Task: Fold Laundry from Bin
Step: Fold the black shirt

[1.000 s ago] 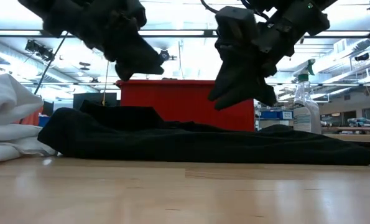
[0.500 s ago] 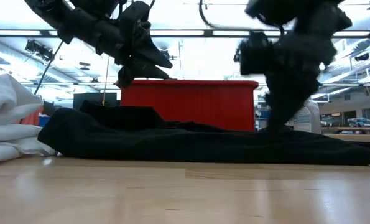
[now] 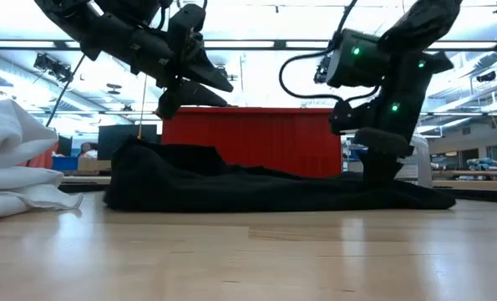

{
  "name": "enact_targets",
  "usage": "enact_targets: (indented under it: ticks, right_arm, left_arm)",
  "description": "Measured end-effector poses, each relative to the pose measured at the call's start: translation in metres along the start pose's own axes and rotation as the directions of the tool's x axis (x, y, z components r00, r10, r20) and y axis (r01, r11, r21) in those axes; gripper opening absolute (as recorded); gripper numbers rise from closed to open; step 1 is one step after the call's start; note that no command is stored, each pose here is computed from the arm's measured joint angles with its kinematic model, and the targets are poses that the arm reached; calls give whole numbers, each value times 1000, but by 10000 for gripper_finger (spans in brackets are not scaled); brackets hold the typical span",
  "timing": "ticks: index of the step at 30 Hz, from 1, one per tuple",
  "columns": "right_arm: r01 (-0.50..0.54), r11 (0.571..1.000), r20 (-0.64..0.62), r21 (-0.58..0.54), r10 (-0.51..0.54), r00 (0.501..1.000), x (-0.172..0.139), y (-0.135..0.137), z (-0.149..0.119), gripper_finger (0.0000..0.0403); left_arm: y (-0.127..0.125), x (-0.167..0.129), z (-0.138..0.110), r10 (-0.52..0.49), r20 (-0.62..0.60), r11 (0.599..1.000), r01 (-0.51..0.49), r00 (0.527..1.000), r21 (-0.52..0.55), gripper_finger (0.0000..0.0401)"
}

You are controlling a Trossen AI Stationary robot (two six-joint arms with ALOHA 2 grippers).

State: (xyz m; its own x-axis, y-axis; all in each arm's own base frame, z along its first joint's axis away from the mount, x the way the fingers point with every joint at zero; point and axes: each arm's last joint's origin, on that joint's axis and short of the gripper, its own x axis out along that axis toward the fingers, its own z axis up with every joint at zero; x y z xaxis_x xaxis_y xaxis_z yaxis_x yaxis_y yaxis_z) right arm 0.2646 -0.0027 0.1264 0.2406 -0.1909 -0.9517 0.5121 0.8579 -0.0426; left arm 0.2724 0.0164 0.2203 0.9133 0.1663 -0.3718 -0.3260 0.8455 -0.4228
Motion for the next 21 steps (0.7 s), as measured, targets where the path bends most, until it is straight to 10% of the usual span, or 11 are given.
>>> enact_targets:
  ticks: [10,14,21]
  right_arm:
    - [-15,996,155,90,0,988,-58,-25,15,118]
    - [-112,984,198,141,83,977,-78,-19,9,118]
    - [-323,941,197,99,299,933,-73,33,-2,118]
  left_arm:
    - [7,-12,16,87,97,985,-100,991,141,155]
    - [29,-9,-1,205,-121,958,-174,971,228,155]
    - [72,-24,-18,442,-396,880,-305,805,364,155]
